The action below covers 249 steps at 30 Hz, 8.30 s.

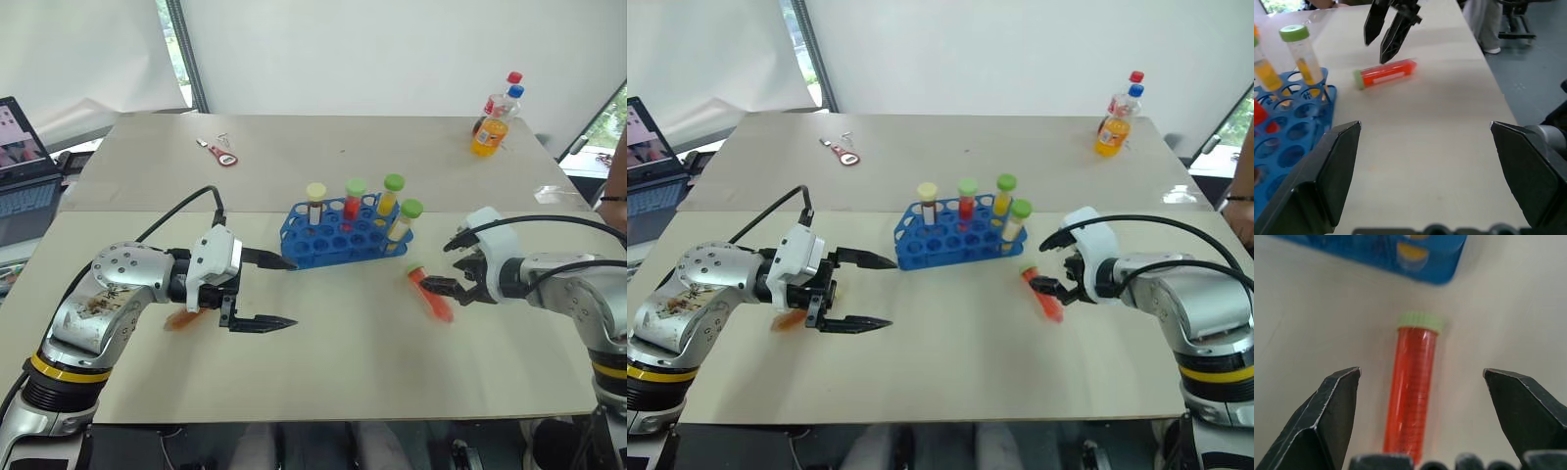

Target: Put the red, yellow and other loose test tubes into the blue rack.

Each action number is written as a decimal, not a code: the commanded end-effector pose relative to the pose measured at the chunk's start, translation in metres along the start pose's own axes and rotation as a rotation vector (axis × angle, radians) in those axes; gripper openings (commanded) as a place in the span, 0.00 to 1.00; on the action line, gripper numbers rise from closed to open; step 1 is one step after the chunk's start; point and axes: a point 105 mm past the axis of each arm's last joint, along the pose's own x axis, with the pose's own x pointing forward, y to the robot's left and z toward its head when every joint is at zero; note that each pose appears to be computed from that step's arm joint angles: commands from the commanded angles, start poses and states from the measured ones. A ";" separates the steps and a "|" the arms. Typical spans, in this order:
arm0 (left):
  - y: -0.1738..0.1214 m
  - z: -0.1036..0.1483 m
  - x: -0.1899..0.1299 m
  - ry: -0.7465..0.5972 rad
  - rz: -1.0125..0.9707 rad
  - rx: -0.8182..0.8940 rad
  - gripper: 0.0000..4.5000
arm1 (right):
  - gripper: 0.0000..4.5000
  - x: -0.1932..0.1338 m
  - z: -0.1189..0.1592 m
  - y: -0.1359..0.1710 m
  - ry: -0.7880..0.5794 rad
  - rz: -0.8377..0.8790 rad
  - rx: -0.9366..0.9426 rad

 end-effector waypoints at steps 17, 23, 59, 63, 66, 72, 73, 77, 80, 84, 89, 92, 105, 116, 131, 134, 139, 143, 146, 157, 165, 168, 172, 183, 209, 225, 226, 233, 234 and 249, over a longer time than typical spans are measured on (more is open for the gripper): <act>-0.010 0.005 0.009 -0.001 -0.017 0.080 1.00 | 0.22 0.029 0.007 0.005 0.169 0.039 -0.042; -0.005 0.004 -0.003 -0.020 0.060 0.031 1.00 | 0.22 0.010 0.028 0.026 0.056 0.131 -0.068; 0.013 0.008 -0.017 -0.123 0.234 -0.016 1.00 | 0.22 0.049 0.111 0.071 -1.014 -0.137 -0.118; 0.013 0.008 -0.017 -0.125 0.235 -0.019 1.00 | 0.22 0.051 0.110 0.074 -1.016 -0.147 -0.132; 0.013 0.009 -0.016 -0.126 0.236 -0.020 1.00 | 0.22 0.054 0.109 0.075 -1.020 -0.151 -0.108; 0.014 0.011 -0.016 -0.127 0.240 -0.022 1.00 | 0.22 0.057 0.112 0.077 -1.058 -0.177 -0.056; 0.014 0.011 -0.016 -0.126 0.242 -0.022 1.00 | 0.22 0.058 0.112 0.077 -1.061 -0.183 -0.049; 0.015 0.012 -0.016 -0.126 0.247 -0.022 1.00 | 0.22 0.060 0.111 0.078 -1.077 -0.200 -0.032; 0.015 0.015 -0.014 -0.145 0.261 -0.040 1.00 | 0.22 0.060 0.110 0.077 -1.097 -0.221 -0.010; 0.013 0.018 -0.011 -0.175 0.299 -0.088 1.00 | 0.22 0.063 0.106 0.079 -1.111 -0.213 0.073; 0.020 0.022 -0.013 -0.205 0.386 -0.125 1.00 | 0.22 0.070 0.100 0.082 -1.116 -0.208 0.132; 0.025 0.024 -0.014 -0.204 0.433 -0.132 1.00 | 0.22 0.073 0.097 0.085 -1.121 -0.204 0.152; 0.032 0.004 -0.030 0.057 0.495 -0.156 1.00 | 0.99 0.049 0.060 0.078 -1.031 -0.159 -0.067; 0.024 -0.029 -0.072 0.563 0.453 -0.254 1.00 | 0.99 -0.013 0.044 0.110 -0.733 0.441 -0.478; 0.034 -0.067 -0.098 0.801 0.502 -0.413 1.00 | 0.99 -0.031 0.052 0.148 -0.576 0.742 -0.596; 0.033 -0.071 -0.096 0.813 0.493 -0.443 1.00 | 0.99 -0.032 0.052 0.147 -0.572 0.741 -0.599; 0.037 -0.077 -0.086 0.815 0.472 -0.482 1.00 | 0.99 -0.040 0.050 0.148 -0.562 0.769 -0.575; 0.037 -0.085 -0.083 0.838 0.450 -0.493 1.00 | 0.99 -0.043 0.052 0.147 -0.558 0.763 -0.550; 0.039 -0.091 -0.080 0.845 0.445 -0.484 0.94 | 1.00 -0.046 0.054 0.147 -0.562 0.762 -0.521; 0.033 -0.096 -0.083 0.860 0.419 -0.395 0.18 | 1.00 -0.051 0.055 0.144 -0.552 0.748 -0.466; 0.059 -0.029 -0.068 0.409 0.434 -0.311 0.18 | 1.00 -0.056 0.048 0.119 -0.575 0.566 -0.492; 0.073 0.015 -0.047 0.128 0.397 -0.290 0.18 | 1.00 -0.059 0.052 0.100 -0.668 0.370 -0.507; 0.102 0.042 -0.013 -0.108 0.438 -0.244 0.18 | 1.00 -0.065 0.043 0.094 -0.652 0.344 -0.486; 0.132 0.020 0.066 -0.316 0.477 -0.150 0.18 | 1.00 -0.071 0.022 0.089 -0.553 0.184 -0.390; 0.133 -0.029 0.106 -0.356 0.609 -0.107 0.18 | 1.00 -0.075 0.014 0.088 -0.530 0.078 -0.271; 0.121 -0.049 0.102 -0.396 0.722 -0.114 0.47 | 1.00 -0.070 0.026 0.077 -0.577 -0.026 -0.199; 0.119 -0.050 0.101 -0.384 0.700 -0.103 0.58 | 1.00 -0.071 0.027 0.075 -0.583 -0.034 -0.193; 0.104 -0.057 0.082 -0.280 0.590 -0.010 0.94 | 1.00 -0.071 0.030 0.062 -0.591 -0.064 -0.190; 0.102 -0.057 0.080 -0.275 0.584 -0.003 0.94 | 1.00 -0.071 0.029 0.060 -0.589 -0.065 -0.195; 0.064 -0.042 -0.045 0.178 0.472 -0.076 0.94 | 1.00 -0.107 0.024 -0.008 -0.482 0.076 -0.445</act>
